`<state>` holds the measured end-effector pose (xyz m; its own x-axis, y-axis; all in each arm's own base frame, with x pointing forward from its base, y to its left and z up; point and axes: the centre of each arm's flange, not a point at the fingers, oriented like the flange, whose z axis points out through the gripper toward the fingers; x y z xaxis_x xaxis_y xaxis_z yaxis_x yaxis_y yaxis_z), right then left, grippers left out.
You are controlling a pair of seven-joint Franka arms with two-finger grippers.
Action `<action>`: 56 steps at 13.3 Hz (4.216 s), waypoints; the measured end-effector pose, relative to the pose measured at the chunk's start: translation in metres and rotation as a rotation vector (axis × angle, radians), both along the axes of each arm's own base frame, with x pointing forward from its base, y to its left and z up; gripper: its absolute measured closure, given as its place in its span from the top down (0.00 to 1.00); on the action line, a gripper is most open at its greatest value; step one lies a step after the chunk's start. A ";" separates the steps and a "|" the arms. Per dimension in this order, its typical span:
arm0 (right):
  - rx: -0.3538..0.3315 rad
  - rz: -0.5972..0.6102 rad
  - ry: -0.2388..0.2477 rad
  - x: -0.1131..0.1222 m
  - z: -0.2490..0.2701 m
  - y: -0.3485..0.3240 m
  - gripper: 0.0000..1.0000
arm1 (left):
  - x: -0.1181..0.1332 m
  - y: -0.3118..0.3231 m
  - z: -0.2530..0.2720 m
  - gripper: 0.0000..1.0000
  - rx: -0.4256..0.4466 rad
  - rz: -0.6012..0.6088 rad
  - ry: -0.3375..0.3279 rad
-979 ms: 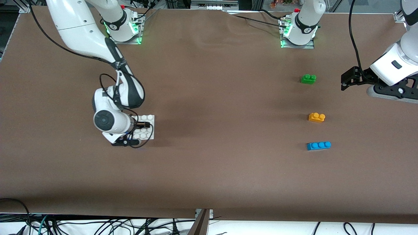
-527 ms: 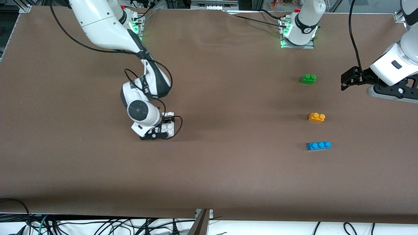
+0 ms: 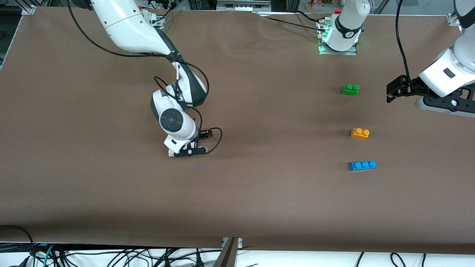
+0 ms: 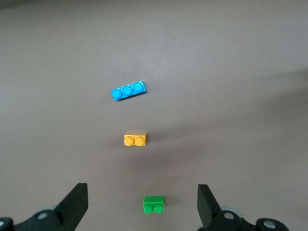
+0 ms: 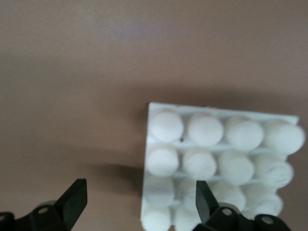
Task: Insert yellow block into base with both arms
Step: 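Slide the white base plate with the right gripper toward the table middle, then push the white base plate further toward the table middle with the right gripper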
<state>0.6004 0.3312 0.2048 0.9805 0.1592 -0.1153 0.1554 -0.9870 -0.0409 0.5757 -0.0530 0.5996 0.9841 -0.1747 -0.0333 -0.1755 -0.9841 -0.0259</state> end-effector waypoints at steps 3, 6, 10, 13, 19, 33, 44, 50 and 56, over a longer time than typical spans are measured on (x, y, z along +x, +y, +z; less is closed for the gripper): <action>-0.004 0.010 -0.001 0.025 0.000 -0.050 1.00 | -0.001 -0.010 0.000 1.00 -0.001 -0.017 -0.001; -0.017 -0.014 0.031 0.029 -0.017 -0.074 1.00 | -0.001 -0.011 0.001 1.00 -0.002 -0.020 -0.002; -0.022 -0.005 0.044 0.025 -0.027 -0.070 1.00 | -0.001 -0.006 0.002 1.00 -0.001 -0.010 -0.003; -0.022 -0.006 0.044 0.025 -0.027 -0.070 1.00 | -0.001 -0.004 0.002 1.00 -0.001 -0.007 -0.003; -0.018 -0.027 0.047 0.025 -0.027 -0.070 1.00 | -0.001 -0.004 0.002 1.00 -0.001 -0.007 -0.003; -0.016 -0.121 0.010 -0.008 -0.030 0.010 1.00 | -0.001 -0.005 0.002 1.00 -0.001 -0.009 -0.003; 0.024 -0.151 -0.066 -0.033 -0.027 0.098 1.00 | 0.000 -0.002 0.002 1.00 -0.001 -0.003 -0.003; 0.066 -0.100 -0.118 -0.053 -0.025 0.133 1.00 | 0.000 0.000 0.002 1.00 -0.001 0.000 -0.003; 0.075 -0.100 -0.131 -0.050 -0.020 0.136 1.00 | 0.000 0.001 0.002 1.00 -0.001 0.002 -0.003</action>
<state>0.5506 0.4669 0.1848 0.9977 0.0638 0.0230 0.0658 -0.9928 -0.1005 0.5756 -0.0516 0.6012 0.9846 -0.1723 -0.0301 -0.1730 -0.9846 -0.0259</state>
